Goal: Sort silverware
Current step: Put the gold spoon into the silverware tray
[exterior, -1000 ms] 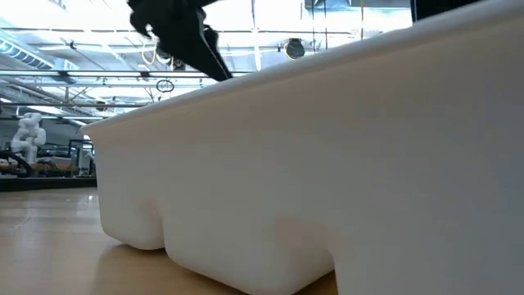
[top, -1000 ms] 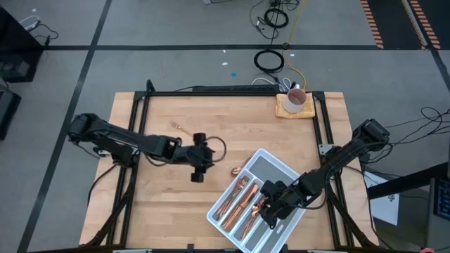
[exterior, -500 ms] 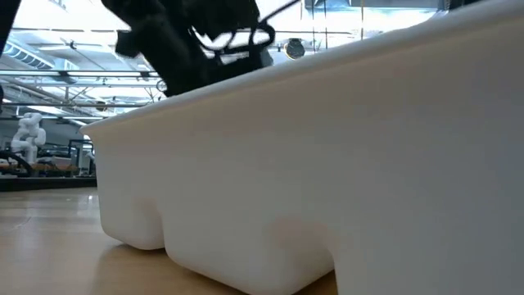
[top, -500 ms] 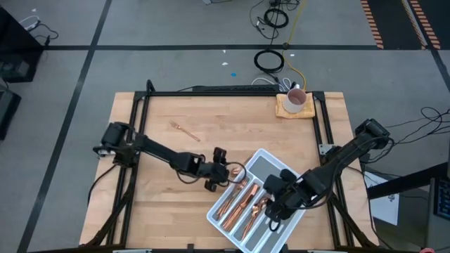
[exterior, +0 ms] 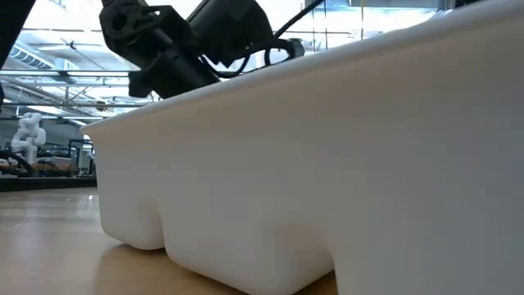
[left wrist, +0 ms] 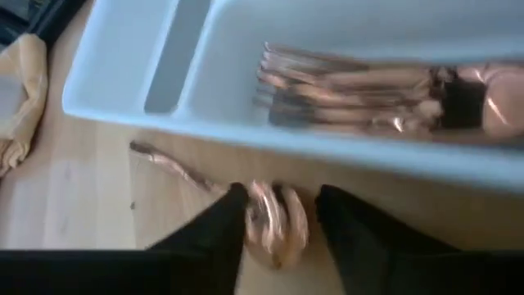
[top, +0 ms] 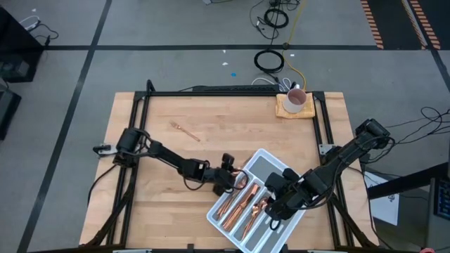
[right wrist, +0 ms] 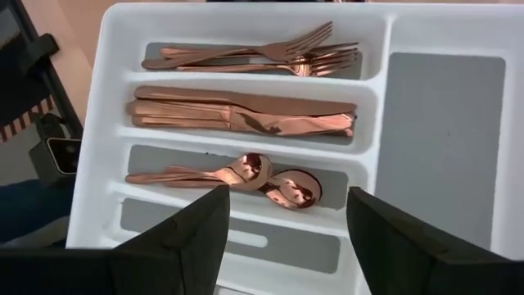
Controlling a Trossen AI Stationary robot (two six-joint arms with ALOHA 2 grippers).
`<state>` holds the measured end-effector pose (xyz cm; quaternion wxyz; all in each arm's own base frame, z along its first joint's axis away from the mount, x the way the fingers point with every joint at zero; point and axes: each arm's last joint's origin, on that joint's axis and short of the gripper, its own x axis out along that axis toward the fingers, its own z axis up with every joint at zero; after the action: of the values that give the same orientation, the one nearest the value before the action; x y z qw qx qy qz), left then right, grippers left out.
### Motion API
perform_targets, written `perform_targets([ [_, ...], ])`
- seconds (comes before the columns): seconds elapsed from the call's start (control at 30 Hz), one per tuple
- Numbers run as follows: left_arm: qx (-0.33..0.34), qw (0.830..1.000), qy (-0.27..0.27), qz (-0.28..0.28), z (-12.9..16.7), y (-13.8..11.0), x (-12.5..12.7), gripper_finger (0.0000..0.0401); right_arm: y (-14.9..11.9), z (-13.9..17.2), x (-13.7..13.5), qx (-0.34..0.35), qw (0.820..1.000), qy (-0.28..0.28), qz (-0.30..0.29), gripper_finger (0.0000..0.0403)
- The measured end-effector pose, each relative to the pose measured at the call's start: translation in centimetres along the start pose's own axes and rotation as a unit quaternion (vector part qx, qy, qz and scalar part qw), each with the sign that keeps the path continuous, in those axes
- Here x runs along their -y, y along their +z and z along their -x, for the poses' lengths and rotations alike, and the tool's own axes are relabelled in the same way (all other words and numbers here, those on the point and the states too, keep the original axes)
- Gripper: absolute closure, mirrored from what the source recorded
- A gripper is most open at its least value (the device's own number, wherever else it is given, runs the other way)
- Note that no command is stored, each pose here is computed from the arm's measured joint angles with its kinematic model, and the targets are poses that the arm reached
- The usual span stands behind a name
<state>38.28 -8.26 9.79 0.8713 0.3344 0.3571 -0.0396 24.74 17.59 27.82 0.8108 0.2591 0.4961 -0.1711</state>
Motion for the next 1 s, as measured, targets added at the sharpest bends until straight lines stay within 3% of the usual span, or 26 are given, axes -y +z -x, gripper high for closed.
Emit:
perform_targets([
  [0.17, -0.011, 1.0, -0.01, 0.018, -1.5, -1.2, 0.1, 0.0371, -0.3, 0.1, -0.2, 0.001, 1.0, 0.008, -0.018, 0.0172],
  [0.2, -0.015, 0.999, -0.01, 0.026, -1.6, -1.4, -0.1, 0.0384, -0.3, 0.1, -0.3, 0.001, 1.0, 0.011, -0.021, 0.0172],
  [0.37, -0.07, 0.996, 0.001, 0.063, -1.2, -2.5, -1.4, 0.0395, -0.5, 0.2, -0.7, 0.008, 0.999, 0.029, -0.021, 0.0172],
  [0.57, -0.137, 0.989, 0.0, 0.052, 2.3, -2.4, -2.8, 0.0398, -0.3, 0.3, -0.9, 0.056, 0.998, 0.022, -0.003, 0.0172],
  [0.8, -0.144, 0.982, -0.01, 0.118, 7.9, -1.3, -5.4, 0.04, 0.6, 0.2, -0.4, 0.115, 0.993, -0.01, -0.012, 0.0172],
  [1.0, -0.077, 0.979, 0.014, 0.188, 13.0, 0.4, -7.7, 0.0401, 1.3, 0.0, 0.1, 0.154, 0.987, -0.042, -0.003, 0.0172],
])
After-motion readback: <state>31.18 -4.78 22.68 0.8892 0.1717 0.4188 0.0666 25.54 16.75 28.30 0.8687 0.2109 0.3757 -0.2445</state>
